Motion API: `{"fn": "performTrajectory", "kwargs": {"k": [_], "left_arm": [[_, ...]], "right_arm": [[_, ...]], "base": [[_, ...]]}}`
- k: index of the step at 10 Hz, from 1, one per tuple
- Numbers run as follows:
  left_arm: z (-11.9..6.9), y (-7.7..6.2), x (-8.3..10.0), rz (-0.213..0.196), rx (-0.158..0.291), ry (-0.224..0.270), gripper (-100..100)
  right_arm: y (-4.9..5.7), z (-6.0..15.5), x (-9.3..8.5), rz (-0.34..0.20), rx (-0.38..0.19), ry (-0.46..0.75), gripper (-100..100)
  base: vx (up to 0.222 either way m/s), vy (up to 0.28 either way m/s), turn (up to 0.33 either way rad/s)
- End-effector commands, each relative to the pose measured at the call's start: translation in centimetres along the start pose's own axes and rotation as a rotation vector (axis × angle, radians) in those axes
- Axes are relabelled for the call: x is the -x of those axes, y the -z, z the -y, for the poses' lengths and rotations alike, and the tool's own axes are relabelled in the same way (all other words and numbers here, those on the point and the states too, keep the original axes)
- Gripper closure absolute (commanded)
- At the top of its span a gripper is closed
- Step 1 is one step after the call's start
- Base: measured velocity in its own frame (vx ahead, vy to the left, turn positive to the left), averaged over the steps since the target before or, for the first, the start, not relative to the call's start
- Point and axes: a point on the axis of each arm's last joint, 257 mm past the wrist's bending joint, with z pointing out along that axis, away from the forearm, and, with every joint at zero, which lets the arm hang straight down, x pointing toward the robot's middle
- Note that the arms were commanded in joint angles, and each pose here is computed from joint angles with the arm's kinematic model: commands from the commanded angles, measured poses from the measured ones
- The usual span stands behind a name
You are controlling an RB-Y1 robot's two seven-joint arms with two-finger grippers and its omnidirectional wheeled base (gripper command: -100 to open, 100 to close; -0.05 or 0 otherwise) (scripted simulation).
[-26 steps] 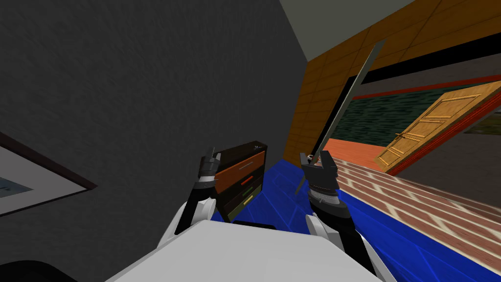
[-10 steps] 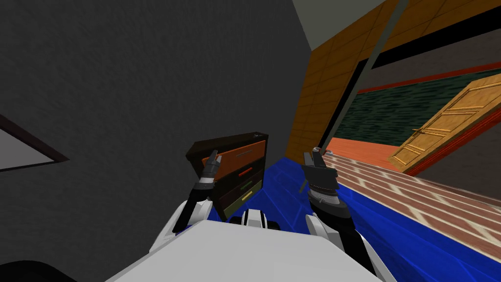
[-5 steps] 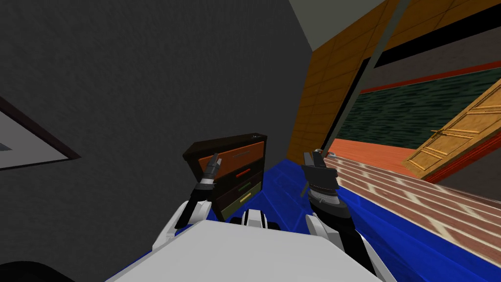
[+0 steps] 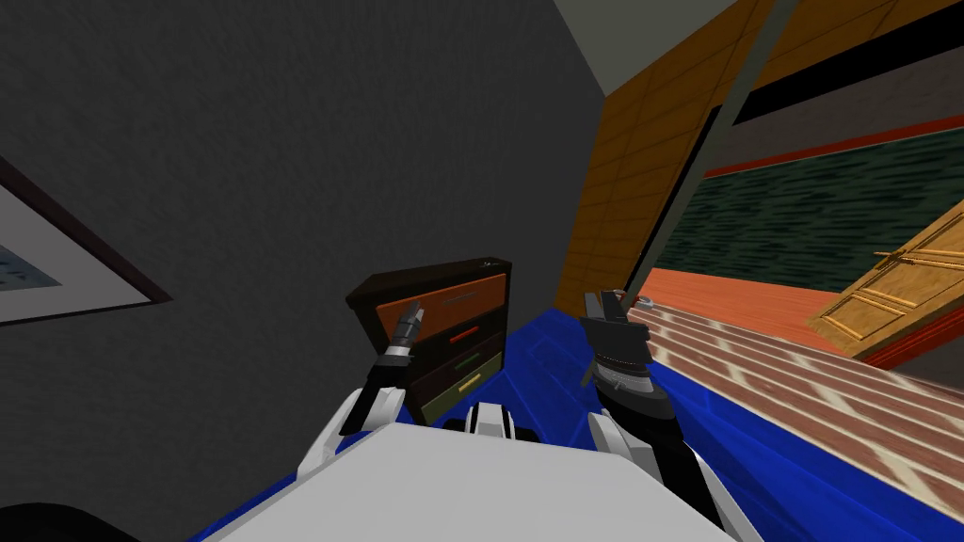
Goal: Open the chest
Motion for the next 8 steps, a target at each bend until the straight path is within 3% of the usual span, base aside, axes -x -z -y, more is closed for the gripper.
{"fn": "performTrajectory", "kwargs": {"k": [1, 2, 6, 8], "left_arm": [[-2.7, 0.7, 0.3, 0.008, 0.058, 0.01, -100], [-3.7, 1.0, 0.6, 0.014, 0.077, 0.014, -100], [-4.6, 1.3, 0.9, 0.02, 0.094, 0.018, -100], [-6.3, 1.8, 1.6, 0.031, 0.127, 0.026, -100]], "right_arm": [[0.0, 0.0, 0.0, 0.0, 0.0, 0.0, 0], [0.0, 0.0, 0.0, 0.0, 0.0, 0.0, 0], [0.0, 0.0, 0.0, 0.0, 0.0, 0.0, 0], [0.0, 0.0, 0.0, 0.0, 0.0, 0.0, 0]], "base": [[0.032, -0.035, 0.041], [0.043, -0.06, 0.073], [0.016, -0.04, 0.025], [0.02, -0.065, 0.043]]}}
